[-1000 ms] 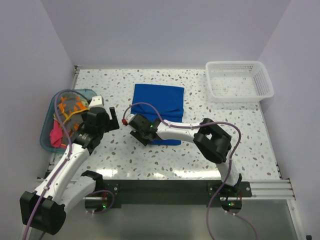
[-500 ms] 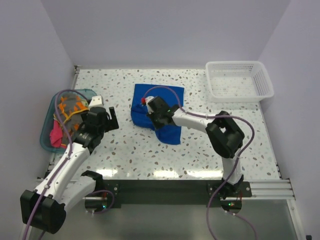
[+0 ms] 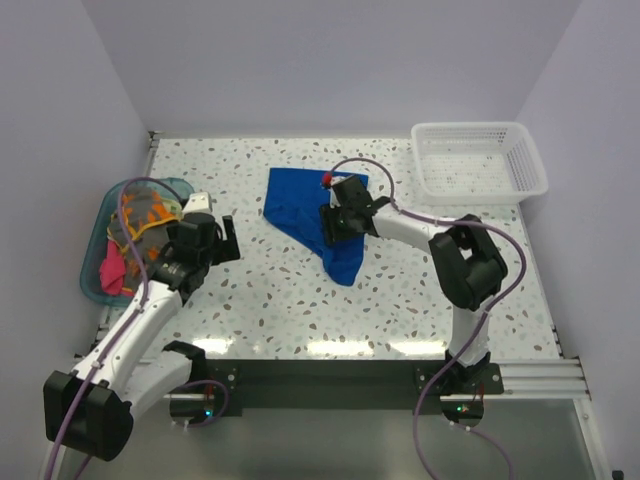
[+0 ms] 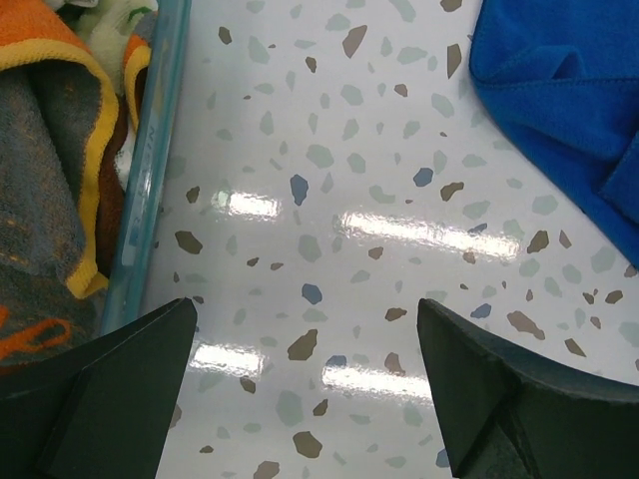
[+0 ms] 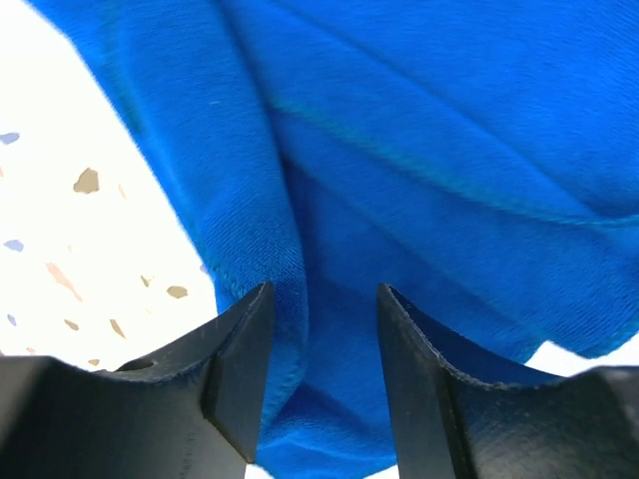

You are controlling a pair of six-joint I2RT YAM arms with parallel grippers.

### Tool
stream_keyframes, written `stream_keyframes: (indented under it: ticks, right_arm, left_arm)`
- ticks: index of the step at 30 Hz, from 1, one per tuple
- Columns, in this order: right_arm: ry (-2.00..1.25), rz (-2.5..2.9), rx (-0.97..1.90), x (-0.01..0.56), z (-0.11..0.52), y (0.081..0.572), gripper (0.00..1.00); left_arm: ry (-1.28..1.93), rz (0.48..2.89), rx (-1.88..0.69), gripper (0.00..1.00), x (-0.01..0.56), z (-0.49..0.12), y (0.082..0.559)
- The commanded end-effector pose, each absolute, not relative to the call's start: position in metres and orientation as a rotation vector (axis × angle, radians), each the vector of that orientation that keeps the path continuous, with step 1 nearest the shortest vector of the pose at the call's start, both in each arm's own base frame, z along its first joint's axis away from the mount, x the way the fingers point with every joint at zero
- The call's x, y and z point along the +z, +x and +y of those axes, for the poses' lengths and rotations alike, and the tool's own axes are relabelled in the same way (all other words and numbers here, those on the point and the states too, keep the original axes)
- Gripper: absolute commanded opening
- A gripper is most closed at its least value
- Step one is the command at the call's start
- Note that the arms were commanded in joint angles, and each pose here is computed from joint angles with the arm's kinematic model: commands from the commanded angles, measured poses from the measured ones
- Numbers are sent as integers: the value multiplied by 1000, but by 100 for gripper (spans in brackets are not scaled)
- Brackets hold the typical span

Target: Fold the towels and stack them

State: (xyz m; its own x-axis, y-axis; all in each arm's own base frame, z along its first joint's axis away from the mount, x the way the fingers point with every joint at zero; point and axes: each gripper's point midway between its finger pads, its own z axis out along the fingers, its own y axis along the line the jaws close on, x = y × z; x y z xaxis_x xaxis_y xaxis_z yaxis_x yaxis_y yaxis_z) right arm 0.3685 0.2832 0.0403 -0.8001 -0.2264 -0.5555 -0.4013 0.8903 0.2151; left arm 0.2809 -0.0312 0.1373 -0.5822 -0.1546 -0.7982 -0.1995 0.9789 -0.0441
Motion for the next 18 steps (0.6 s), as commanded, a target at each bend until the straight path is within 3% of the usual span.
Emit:
stream_keyframes:
  ticks: [1, 6, 18]
  right_arm:
    - [-572, 2371, 429, 93, 304, 369, 50]
    - [-785, 2228, 130, 110, 316, 372, 52]
    - [-789, 2137, 115, 121, 364, 386, 50]
  left_arm:
    - [-232, 2178, 45, 98, 142, -34, 289]
    - [-232, 2183, 49, 98, 141, -33, 289]
    - [-244, 2180, 69, 98, 141, -30, 289]
